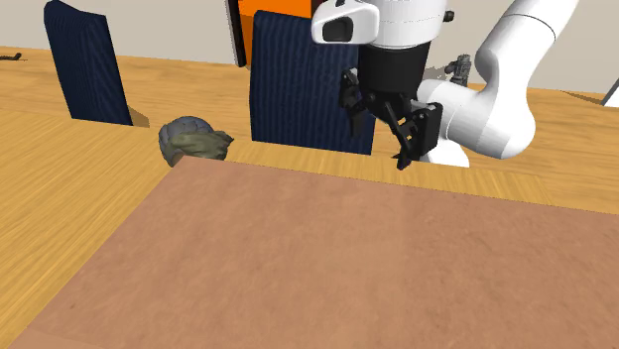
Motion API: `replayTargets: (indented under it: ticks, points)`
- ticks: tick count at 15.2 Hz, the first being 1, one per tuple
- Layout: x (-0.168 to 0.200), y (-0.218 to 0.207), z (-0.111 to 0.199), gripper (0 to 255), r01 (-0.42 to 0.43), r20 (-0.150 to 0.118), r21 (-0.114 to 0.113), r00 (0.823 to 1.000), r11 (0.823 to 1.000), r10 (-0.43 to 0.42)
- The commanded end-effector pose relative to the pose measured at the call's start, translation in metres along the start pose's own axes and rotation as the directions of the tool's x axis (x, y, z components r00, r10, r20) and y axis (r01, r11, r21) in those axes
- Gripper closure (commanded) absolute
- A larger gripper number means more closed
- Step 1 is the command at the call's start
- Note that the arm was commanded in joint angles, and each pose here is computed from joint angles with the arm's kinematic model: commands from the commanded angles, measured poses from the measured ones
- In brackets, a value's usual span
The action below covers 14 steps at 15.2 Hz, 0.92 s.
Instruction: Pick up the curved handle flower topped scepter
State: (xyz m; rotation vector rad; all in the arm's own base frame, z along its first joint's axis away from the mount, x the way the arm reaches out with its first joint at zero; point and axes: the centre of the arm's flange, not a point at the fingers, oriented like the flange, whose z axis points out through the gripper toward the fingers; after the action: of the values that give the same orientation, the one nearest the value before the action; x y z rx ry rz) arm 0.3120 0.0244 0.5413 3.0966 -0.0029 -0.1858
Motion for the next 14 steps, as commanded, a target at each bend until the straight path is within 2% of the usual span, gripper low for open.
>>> replayTargets:
  ticks: [1, 4, 7, 10, 14]
  points:
    - [0.000, 0.000, 0.000, 0, 0.000, 0.000, 0.000, 1.000, 1.000, 0.000]
    - [0.030, 0.016, -0.003, 0, 0.091, -0.020, -0.034, 0.996, 0.995, -0.091]
    - [0.061, 0.029, -0.007, 0, 0.180, -0.037, -0.069, 0.982, 0.981, -0.183]
    - [0.093, 0.040, -0.013, 0, 0.267, -0.051, -0.106, 0.961, 0.958, -0.273]
    - [0.136, 0.048, -0.021, 0, 0.377, -0.064, -0.156, 0.919, 0.913, -0.390]
